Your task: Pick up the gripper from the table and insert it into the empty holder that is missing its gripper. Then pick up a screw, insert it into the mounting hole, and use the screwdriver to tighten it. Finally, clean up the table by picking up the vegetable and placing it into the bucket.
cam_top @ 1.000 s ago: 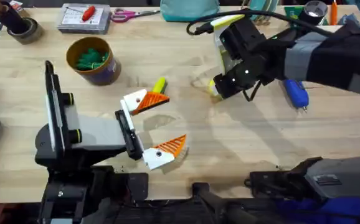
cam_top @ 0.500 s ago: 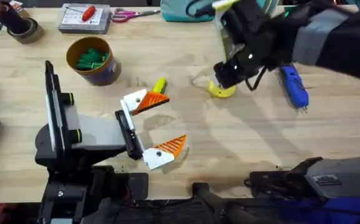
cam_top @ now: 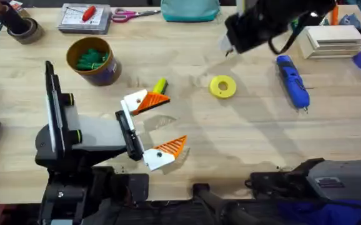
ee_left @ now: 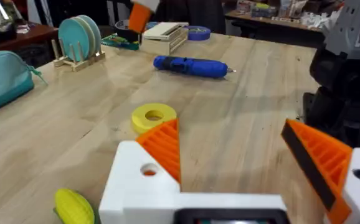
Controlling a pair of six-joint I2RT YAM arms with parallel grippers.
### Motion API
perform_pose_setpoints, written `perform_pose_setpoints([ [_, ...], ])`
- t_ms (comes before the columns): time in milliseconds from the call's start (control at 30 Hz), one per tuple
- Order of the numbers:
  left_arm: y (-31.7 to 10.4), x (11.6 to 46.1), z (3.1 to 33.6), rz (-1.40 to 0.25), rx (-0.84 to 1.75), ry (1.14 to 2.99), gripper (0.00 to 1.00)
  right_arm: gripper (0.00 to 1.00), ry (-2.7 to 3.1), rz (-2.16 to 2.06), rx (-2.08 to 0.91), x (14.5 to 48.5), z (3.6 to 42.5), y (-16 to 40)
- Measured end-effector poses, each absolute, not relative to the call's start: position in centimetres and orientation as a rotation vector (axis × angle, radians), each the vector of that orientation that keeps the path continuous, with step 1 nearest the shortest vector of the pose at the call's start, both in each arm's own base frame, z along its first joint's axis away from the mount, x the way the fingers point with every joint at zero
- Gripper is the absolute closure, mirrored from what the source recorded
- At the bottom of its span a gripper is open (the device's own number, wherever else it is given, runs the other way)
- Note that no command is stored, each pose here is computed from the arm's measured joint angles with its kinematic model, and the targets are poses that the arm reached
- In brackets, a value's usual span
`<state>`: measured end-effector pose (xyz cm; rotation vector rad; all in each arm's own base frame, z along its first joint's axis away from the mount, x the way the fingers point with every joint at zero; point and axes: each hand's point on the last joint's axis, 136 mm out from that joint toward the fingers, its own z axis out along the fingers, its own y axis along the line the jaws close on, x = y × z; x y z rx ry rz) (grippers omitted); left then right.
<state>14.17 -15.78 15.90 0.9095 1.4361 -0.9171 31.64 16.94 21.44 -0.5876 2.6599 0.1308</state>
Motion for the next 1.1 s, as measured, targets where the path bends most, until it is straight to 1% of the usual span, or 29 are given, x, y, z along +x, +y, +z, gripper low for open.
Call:
perform_pose_setpoints([
  [133, -15.8, 14.2, 15.9, -0.917, 0.910, 1.436, 0.014, 0.995, 2.625, 0.135, -0.609, 31.7, 23.8, 17.0],
  [433, -15.8, 14.2, 15.9, -0.917, 0.910, 1.436, 0.015, 0.995, 2.575, 0.136, -0.648, 31.6, 26.4, 17.0],
  [567, -15.8, 14.2, 15.9, -0.917, 0.910, 1.436, 0.016, 0.995, 2.547, 0.145, -0.687, 31.7, 27.6, 17.9],
  [667, -15.8, 14.2, 15.9, -0.917, 0.910, 1.436, 0.015, 0.995, 2.534, 0.153, -0.754, 31.9, 27.6, 19.8],
  [700, -15.8, 14.2, 15.9, -0.917, 0.909, 1.436, 0.015, 0.995, 2.523, 0.162, -0.844, 32.0, 27.0, 22.4],
  [833, -15.8, 14.2, 15.9, -0.917, 0.910, 1.436, 0.015, 0.995, 2.498, 0.179, -0.957, 31.6, 26.3, 26.0],
  [1000, -15.8, 14.2, 15.9, -0.917, 0.910, 1.436, 0.015, 0.995, 2.445, 0.204, -1.094, 29.9, 26.0, 29.7],
  [1100, -15.8, 14.2, 15.9, -0.917, 0.910, 1.436, 0.016, 0.995, 2.411, 0.219, -1.177, 28.2, 26.0, 31.4],
])
